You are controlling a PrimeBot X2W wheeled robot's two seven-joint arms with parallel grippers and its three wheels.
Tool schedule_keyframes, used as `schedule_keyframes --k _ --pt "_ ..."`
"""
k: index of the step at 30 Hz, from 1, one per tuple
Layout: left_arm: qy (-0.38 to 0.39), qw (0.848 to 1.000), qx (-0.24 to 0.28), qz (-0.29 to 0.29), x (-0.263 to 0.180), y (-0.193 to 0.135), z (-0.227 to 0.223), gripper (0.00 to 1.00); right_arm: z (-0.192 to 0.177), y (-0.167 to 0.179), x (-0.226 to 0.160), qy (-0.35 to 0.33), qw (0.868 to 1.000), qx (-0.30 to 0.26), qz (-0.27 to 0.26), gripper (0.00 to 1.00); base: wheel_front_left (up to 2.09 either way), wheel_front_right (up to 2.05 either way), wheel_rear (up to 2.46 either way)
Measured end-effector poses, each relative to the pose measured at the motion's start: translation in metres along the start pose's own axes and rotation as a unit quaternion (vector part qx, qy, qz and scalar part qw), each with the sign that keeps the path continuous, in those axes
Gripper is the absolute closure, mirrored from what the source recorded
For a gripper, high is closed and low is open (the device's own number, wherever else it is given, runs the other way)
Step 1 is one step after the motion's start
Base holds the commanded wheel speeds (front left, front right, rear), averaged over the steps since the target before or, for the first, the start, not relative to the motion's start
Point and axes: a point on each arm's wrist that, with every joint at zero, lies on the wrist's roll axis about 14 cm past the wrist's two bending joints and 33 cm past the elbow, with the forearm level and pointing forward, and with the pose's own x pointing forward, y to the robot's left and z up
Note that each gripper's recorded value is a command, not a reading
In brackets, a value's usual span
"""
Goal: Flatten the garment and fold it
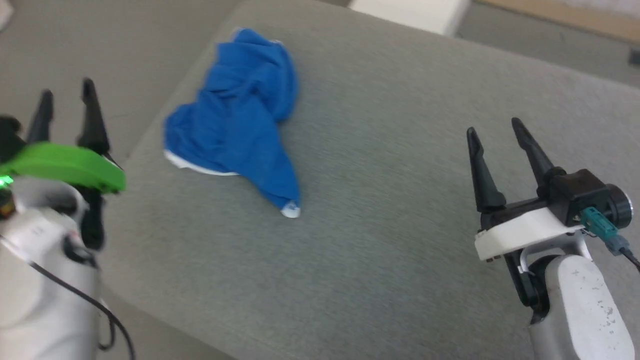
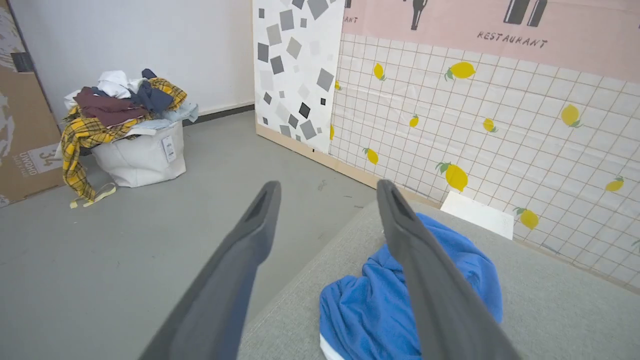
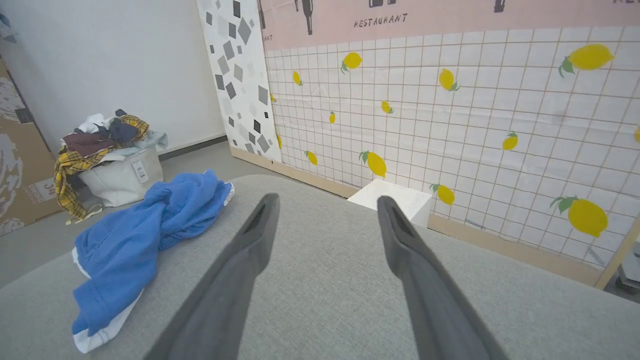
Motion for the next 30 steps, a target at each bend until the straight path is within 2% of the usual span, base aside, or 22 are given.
schedule_keyframes --k 4,8,12,16,18,21,22,23,24,25,27,28,30 --pt "0.079 0.996 -0.029 -0.039 0.034 -0.033 -0.036 0.00 -0.025 -0.038 -0.014 0.023 0.999 0.005 -0.048 0.00 0.00 0.00 0.00" --pt "0.194 0.979 -0.037 -0.059 0.050 -0.060 -0.099 0.00 -0.049 -0.075 -0.031 0.044 0.994 0.014 -0.097 0.00 0.00 0.00 0.00" --pt "0.289 0.953 -0.048 -0.072 0.052 -0.087 -0.161 0.00 -0.076 -0.102 -0.053 0.074 0.988 0.020 -0.137 0.00 0.00 0.00 0.00" --pt "0.384 0.917 -0.076 -0.069 0.040 -0.107 -0.221 0.00 -0.097 -0.122 -0.074 0.100 0.980 0.024 -0.169 0.00 0.00 0.00 0.00" --pt "0.410 0.906 -0.080 -0.062 0.039 -0.110 -0.237 0.00 -0.103 -0.130 -0.082 0.107 0.977 0.023 -0.182 0.00 0.00 0.00 0.00" --pt "0.446 0.891 -0.059 -0.058 0.041 -0.111 -0.254 0.00 -0.105 -0.140 -0.090 0.108 0.974 0.021 -0.197 0.00 0.00 0.00 0.00" --pt "0.454 0.888 -0.048 -0.057 0.042 -0.111 -0.257 0.17 -0.105 -0.143 -0.092 0.108 0.973 0.020 -0.202 0.00 0.00 0.00 0.00" --pt "0.460 0.885 -0.043 -0.060 0.043 -0.112 -0.259 0.76 -0.105 -0.146 -0.095 0.109 0.972 0.019 -0.206 0.00 0.00 0.00 0.00" --pt "0.461 0.884 -0.042 -0.063 0.043 -0.113 -0.259 1.00 -0.105 -0.147 -0.097 0.111 0.971 0.018 -0.209 0.00 0.00 0.00 0.00" --pt "0.458 0.886 -0.044 -0.064 0.045 -0.115 -0.257 1.00 -0.104 -0.148 -0.099 0.110 0.971 0.017 -0.211 0.00 0.00 0.00 0.00" --pt "0.428 0.901 -0.036 -0.066 0.051 -0.117 -0.248 1.00 -0.101 -0.150 -0.103 0.111 0.970 0.014 -0.216 0.00 0.00 0.00 0.00" --pt "0.408 0.910 -0.031 -0.067 0.055 -0.118 -0.243 1.00 -0.100 -0.150 -0.105 0.111 0.970 0.013 -0.218 0.00 0.00 0.00 0.00" --pt "0.337 0.938 -0.019 -0.073 0.065 -0.121 -0.223 1.00 -0.097 -0.150 -0.111 0.113 0.968 0.013 -0.222 0.00 0.00 0.00 0.00"
